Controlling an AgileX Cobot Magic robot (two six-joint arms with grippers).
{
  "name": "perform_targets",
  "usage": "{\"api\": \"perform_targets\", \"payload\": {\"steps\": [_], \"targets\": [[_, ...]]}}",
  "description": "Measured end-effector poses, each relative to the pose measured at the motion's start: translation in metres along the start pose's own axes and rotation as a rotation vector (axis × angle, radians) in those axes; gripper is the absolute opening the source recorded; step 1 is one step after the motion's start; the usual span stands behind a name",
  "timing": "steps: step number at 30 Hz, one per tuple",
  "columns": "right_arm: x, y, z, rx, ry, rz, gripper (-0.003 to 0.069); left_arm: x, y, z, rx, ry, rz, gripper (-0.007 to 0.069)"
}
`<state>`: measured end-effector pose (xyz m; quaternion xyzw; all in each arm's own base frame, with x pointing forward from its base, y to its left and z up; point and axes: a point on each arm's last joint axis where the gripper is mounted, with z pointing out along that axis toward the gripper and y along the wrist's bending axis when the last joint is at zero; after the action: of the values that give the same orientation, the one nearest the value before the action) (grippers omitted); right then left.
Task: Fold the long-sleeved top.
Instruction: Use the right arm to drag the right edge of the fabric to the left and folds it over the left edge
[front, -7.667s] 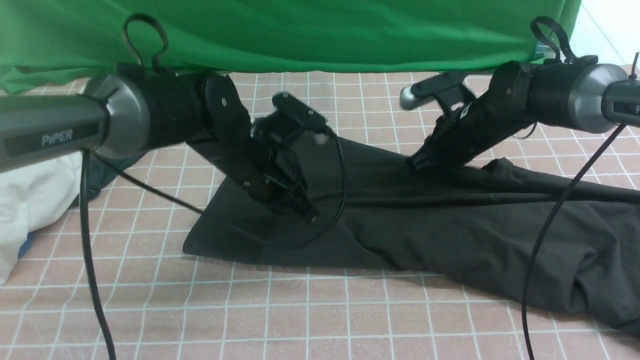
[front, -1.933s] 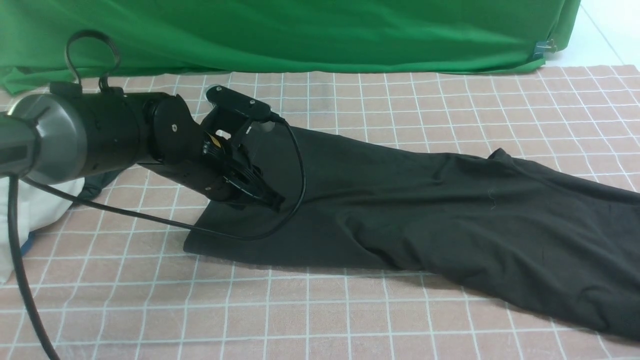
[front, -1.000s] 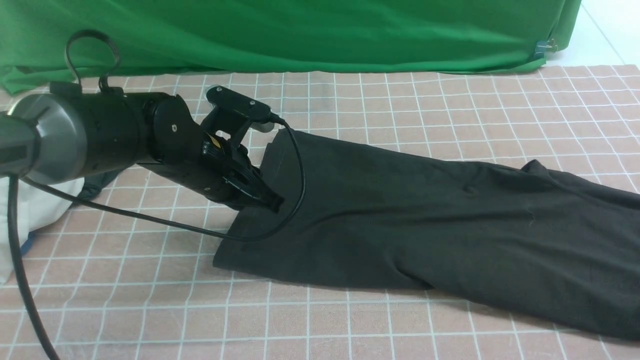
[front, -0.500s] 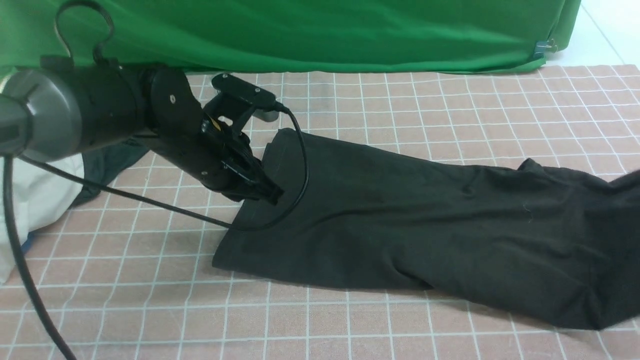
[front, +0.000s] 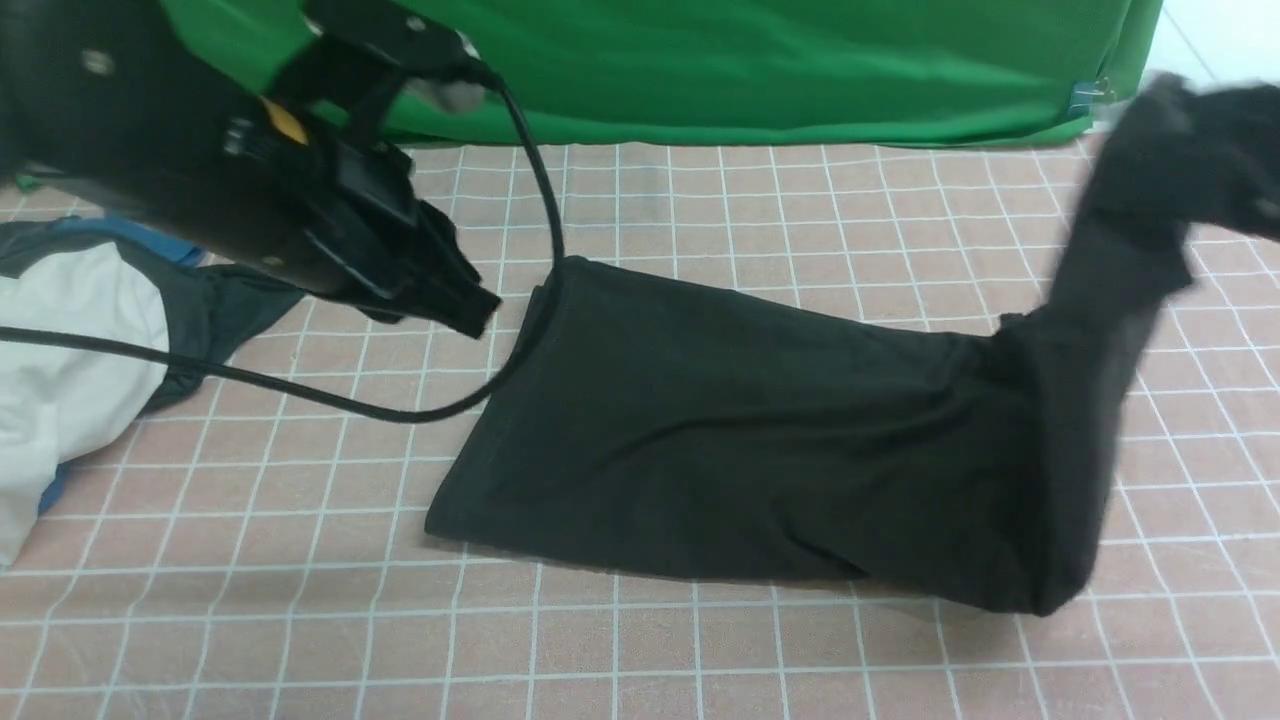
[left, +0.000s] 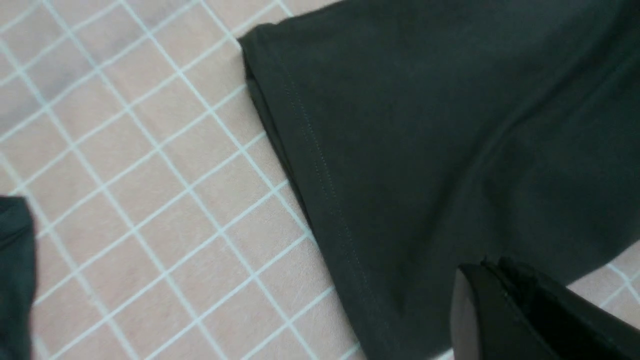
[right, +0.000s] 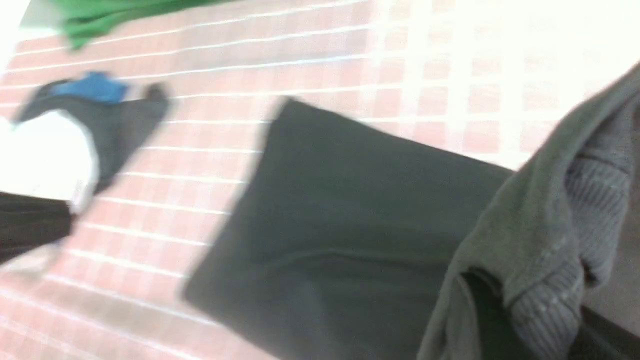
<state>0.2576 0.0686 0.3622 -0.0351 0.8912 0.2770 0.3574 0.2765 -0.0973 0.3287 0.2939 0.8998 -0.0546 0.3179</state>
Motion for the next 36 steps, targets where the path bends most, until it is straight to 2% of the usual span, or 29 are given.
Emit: {"api": "perform_targets", "payload": {"steps": [5,11,20,30,36], "targets": [[-0.023,0.033,0.029,-0.113,0.013,-0.074,0.0081,0.005,0.001,-0.024,-0.060,0.002,-0.008,0.0018],[-0.036,0.065,0.067,-0.195,0.050,-0.140,0.0081,0.008,0.004,-0.041,-0.127,-0.017,-0.008,0.0018],[-0.039,0.102,0.126,-0.269,0.088,-0.186,0.0081,0.009,0.006,-0.043,-0.142,-0.018,-0.014,0.0018],[-0.024,0.112,0.187,-0.287,0.177,-0.188,0.0081,0.008,0.006,-0.043,-0.145,-0.025,-0.013,0.0018],[-0.018,0.111,0.215,-0.293,0.209,-0.141,0.0083,0.007,0.006,-0.043,-0.146,-0.034,-0.013,0.0018]]}}
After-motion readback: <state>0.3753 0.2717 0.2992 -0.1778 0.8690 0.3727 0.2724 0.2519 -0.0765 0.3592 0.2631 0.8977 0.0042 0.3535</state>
